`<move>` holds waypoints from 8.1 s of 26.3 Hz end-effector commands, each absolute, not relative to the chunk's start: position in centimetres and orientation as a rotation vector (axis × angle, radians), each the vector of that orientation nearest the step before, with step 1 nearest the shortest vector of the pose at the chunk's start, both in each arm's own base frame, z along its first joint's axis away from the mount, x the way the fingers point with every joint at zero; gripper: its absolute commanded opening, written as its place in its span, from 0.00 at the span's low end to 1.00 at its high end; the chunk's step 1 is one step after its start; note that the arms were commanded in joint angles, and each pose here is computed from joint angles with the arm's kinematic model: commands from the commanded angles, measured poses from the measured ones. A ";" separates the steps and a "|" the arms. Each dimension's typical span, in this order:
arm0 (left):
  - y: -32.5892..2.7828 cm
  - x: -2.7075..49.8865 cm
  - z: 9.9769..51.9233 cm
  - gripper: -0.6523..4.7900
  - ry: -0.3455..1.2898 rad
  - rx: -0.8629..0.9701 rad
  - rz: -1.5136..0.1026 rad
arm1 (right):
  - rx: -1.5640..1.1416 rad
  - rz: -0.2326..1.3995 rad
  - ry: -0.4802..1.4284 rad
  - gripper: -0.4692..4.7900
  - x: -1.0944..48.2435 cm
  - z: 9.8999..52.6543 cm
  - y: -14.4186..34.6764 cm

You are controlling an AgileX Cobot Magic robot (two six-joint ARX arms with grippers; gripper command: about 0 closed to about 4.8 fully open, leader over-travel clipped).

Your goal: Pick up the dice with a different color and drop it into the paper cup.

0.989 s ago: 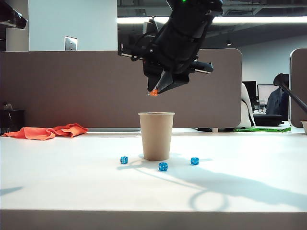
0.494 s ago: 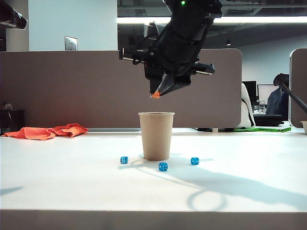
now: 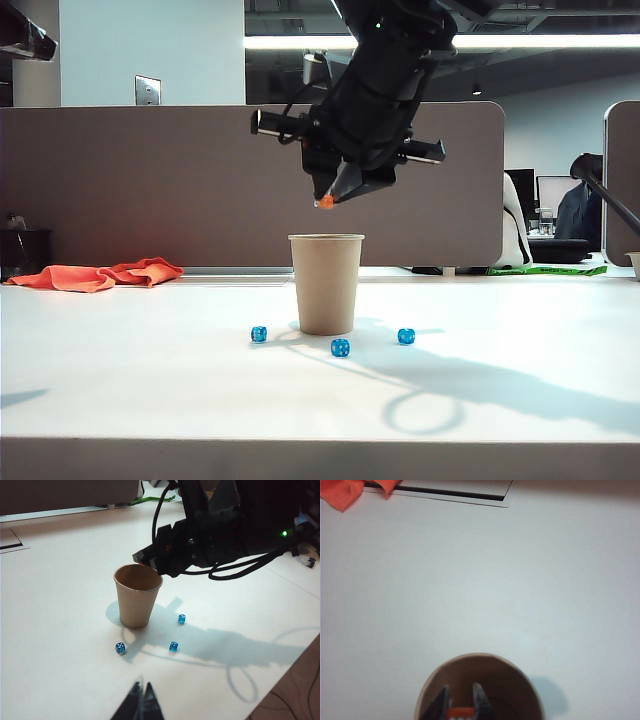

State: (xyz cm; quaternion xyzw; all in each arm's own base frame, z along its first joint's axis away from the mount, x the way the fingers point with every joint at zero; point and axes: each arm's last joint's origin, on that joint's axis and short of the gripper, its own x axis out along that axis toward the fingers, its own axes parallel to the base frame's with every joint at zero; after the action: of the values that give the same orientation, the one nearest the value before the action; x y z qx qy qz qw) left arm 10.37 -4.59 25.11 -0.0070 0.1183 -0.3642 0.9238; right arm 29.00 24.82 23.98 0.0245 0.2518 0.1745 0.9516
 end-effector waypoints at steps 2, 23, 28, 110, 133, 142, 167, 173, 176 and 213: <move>-4.6 10.4 25.4 0.11 0.225 -0.016 -0.749 | 0.063 0.363 0.481 0.20 28.9 24.6 25.0; -4.6 10.4 25.4 0.11 0.224 -0.016 -0.749 | 0.087 0.445 0.481 0.29 28.5 25.2 25.2; -4.6 10.4 25.4 0.11 0.223 -0.016 -0.749 | 0.115 0.482 0.435 0.22 27.6 27.1 25.1; -2.6 7.8 21.4 0.11 -0.025 0.050 -0.357 | -0.028 0.046 -0.064 0.08 9.7 17.1 0.1; -2.7 9.5 16.6 0.11 -0.028 0.182 -0.276 | -0.002 0.131 -0.056 0.08 9.7 17.0 0.3; 0.1 9.7 17.4 0.11 -0.092 0.071 -0.211 | 0.000 0.131 -0.056 0.08 9.7 17.0 0.3; -0.5 9.8 17.8 0.11 -0.125 0.032 -0.149 | -0.006 0.198 -0.056 0.08 9.7 17.0 0.5; -0.2 9.8 18.0 0.11 -0.145 0.010 -0.024 | -0.006 0.187 -0.056 0.08 9.7 17.0 0.5; -0.2 9.8 18.0 0.11 -0.144 0.010 -0.024 | -0.004 0.129 -0.057 0.08 9.7 17.0 0.3; -0.2 9.8 17.4 0.11 -0.085 0.010 -0.040 | 0.028 0.098 -0.024 0.08 9.7 16.7 0.2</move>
State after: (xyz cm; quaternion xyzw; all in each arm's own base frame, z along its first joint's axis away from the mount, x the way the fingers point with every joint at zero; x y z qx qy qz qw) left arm 9.84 -0.22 17.24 0.0048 -0.0381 -0.0189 0.9991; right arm 9.71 0.25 16.69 0.0126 -0.0076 0.0499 0.9986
